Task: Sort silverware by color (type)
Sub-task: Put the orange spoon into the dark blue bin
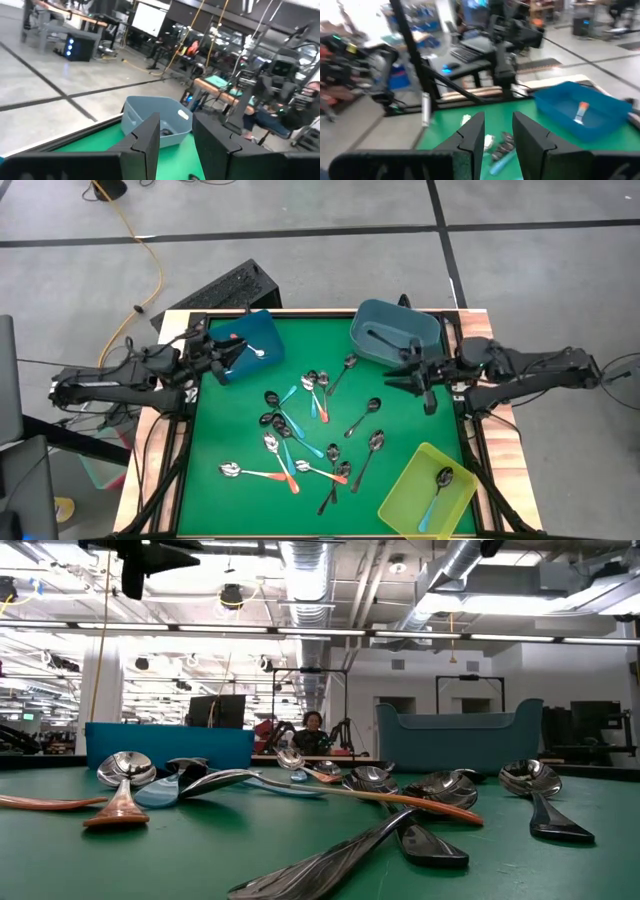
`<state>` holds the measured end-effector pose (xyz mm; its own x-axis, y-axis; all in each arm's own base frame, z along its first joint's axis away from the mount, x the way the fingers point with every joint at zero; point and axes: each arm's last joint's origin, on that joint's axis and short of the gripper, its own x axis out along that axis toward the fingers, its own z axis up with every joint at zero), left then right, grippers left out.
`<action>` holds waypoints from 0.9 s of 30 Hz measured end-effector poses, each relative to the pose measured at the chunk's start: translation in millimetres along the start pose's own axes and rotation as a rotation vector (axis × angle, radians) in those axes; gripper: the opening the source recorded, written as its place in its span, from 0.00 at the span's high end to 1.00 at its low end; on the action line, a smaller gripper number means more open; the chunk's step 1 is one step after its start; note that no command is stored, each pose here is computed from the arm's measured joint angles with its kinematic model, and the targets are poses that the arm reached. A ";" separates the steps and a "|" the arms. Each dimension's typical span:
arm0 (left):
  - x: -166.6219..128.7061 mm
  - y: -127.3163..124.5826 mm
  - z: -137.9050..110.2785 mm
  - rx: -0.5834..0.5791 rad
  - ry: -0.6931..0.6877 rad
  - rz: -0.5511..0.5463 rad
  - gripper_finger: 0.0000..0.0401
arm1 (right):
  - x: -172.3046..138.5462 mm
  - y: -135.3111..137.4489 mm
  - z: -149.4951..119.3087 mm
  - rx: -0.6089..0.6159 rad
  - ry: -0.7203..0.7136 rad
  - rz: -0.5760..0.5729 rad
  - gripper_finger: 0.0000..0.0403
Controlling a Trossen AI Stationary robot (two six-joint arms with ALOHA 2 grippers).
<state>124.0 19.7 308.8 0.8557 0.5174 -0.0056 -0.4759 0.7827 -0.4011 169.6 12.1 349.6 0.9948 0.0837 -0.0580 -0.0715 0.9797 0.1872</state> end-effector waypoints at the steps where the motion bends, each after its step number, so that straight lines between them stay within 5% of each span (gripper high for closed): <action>1: 1.8 -0.3 -1.3 -0.001 0.006 0.009 0.75 | 1.9 -0.6 -2.8 0.015 -0.014 0.016 0.71; 13: 15.0 -3.5 -11.4 0.022 0.059 0.040 0.75 | 3.4 -5.9 1.3 0.061 -0.260 0.058 0.71; 27: 14.8 -3.6 -11.1 0.020 0.058 0.035 0.75 | -0.1 -13.0 8.2 0.122 -0.328 0.034 0.71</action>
<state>140.6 20.6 299.9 0.8486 0.5239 -0.0730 -0.5092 0.7717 -0.3810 171.0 -2.2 355.2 0.9639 0.0332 0.2642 -0.1150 0.9468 0.3007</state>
